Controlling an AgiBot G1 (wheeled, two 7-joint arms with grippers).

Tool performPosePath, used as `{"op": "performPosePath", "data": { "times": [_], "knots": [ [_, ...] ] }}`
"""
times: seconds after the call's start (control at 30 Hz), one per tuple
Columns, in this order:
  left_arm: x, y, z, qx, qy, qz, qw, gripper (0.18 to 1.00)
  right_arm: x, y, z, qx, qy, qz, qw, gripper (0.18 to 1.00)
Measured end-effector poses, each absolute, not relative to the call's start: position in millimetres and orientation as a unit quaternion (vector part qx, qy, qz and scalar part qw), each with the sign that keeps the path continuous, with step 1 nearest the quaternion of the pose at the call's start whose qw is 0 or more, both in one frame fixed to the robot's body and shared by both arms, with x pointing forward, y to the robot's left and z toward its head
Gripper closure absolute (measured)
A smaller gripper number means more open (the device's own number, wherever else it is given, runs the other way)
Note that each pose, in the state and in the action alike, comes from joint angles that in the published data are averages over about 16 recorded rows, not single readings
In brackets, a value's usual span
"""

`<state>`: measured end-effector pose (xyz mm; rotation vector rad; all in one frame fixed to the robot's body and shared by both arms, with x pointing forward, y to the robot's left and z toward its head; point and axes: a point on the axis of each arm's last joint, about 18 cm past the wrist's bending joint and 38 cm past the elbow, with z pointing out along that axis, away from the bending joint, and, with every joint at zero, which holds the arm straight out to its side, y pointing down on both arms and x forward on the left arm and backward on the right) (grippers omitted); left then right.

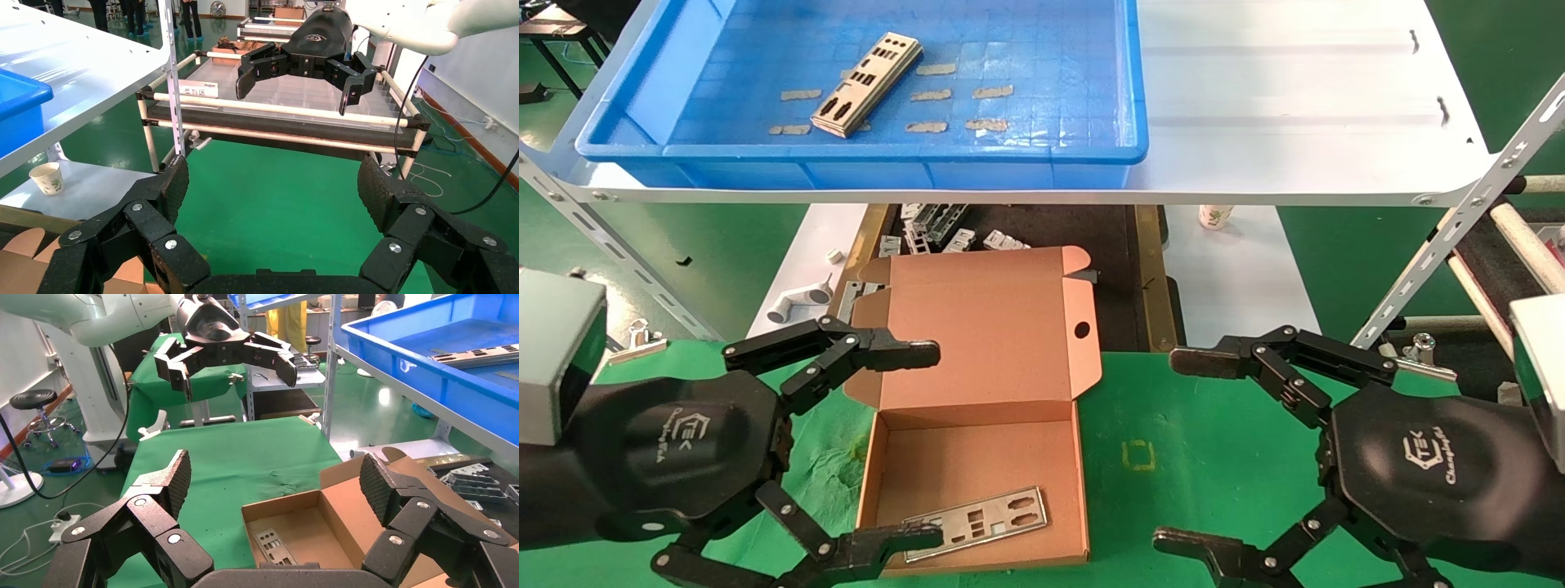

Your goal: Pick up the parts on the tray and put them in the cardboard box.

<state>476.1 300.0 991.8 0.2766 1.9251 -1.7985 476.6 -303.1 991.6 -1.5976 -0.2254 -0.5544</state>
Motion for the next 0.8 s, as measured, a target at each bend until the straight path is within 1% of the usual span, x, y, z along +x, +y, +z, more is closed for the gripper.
{"op": "performPosePath", "data": {
  "times": [0.8],
  "knots": [
    [476.1,300.0,991.8,0.101,0.705,-0.658,0.244,0.184,476.6,-303.1,991.6,-0.705,-0.100,-0.245,0.658,0.178]
  ]
}}
